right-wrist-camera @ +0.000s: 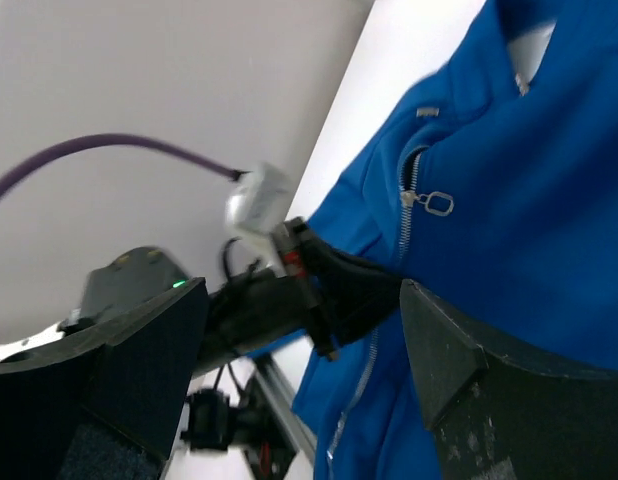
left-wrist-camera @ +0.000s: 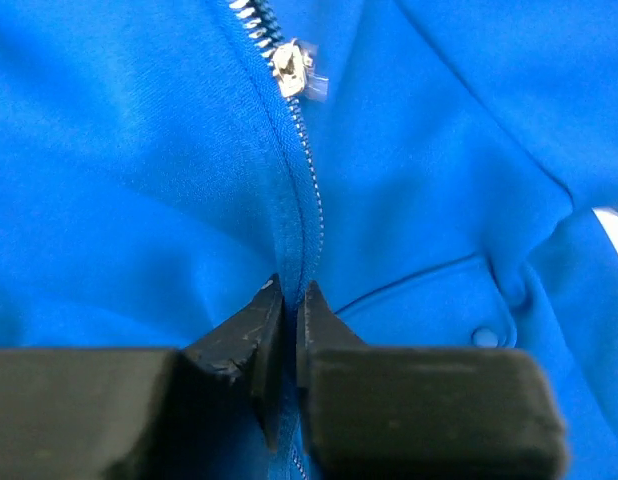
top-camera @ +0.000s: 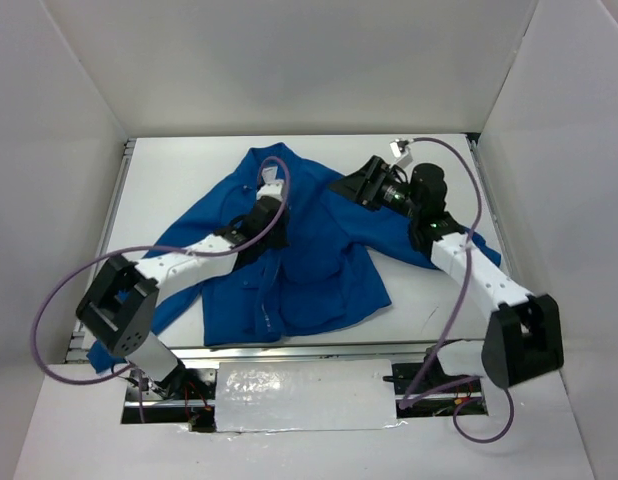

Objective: Zip up the jacket

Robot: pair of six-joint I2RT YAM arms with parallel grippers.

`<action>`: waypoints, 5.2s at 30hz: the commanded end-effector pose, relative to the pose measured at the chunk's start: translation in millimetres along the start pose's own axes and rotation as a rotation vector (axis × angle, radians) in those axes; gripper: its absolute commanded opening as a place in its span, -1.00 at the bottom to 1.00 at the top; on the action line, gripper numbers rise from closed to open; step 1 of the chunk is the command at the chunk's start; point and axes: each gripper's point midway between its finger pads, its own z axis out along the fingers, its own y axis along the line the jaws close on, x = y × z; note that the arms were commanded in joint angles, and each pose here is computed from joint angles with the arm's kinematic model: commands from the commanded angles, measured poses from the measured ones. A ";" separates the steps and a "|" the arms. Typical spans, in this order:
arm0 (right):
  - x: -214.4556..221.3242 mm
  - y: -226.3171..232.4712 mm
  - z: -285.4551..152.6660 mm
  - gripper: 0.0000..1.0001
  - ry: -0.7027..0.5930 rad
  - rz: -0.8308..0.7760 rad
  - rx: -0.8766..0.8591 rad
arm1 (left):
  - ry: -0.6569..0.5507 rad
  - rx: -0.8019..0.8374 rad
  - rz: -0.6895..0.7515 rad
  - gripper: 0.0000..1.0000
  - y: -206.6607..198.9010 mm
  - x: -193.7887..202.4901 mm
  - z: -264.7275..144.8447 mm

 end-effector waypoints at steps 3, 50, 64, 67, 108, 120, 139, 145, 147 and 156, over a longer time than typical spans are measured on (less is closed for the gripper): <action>28.4 8.7 26.7 0.67 0.193 -0.045 -0.242 | -0.173 0.197 -0.001 -0.81 -12.2 -15.1 -36.5; 128.0 -26.3 88.4 0.28 0.466 0.167 -0.481 | -0.224 0.532 -0.005 -1.00 -31.9 0.5 -61.3; 136.4 -62.6 109.5 0.24 0.450 0.229 -0.305 | -0.231 0.538 -0.004 -1.00 -30.8 -2.1 -64.0; 135.9 -64.8 109.9 0.23 0.442 0.238 -0.307 | -0.227 0.541 -0.004 -1.00 -31.2 -0.9 -63.9; 109.7 -61.3 111.8 -1.00 0.398 0.081 -0.141 | -0.213 0.548 0.023 -1.00 -30.6 4.1 -62.6; 90.6 -52.0 104.5 -1.00 0.363 -0.050 -0.054 | -0.189 0.599 0.047 -1.00 -39.2 9.1 -62.1; 25.0 -62.6 161.3 -1.00 0.249 -0.383 0.052 | -0.032 0.713 0.141 -1.00 -47.7 44.9 -76.4; 5.8 -87.4 178.7 -1.00 0.246 -0.401 0.150 | 0.000 0.725 0.145 -1.00 -46.1 53.5 -83.3; 9.8 -86.0 179.3 -1.00 0.262 -0.377 0.128 | -0.001 0.684 0.142 -1.00 -40.2 52.9 -81.1; 77.0 -42.2 134.6 0.03 0.431 -0.241 -0.277 | 0.012 0.666 0.143 -1.00 -37.7 54.8 -77.8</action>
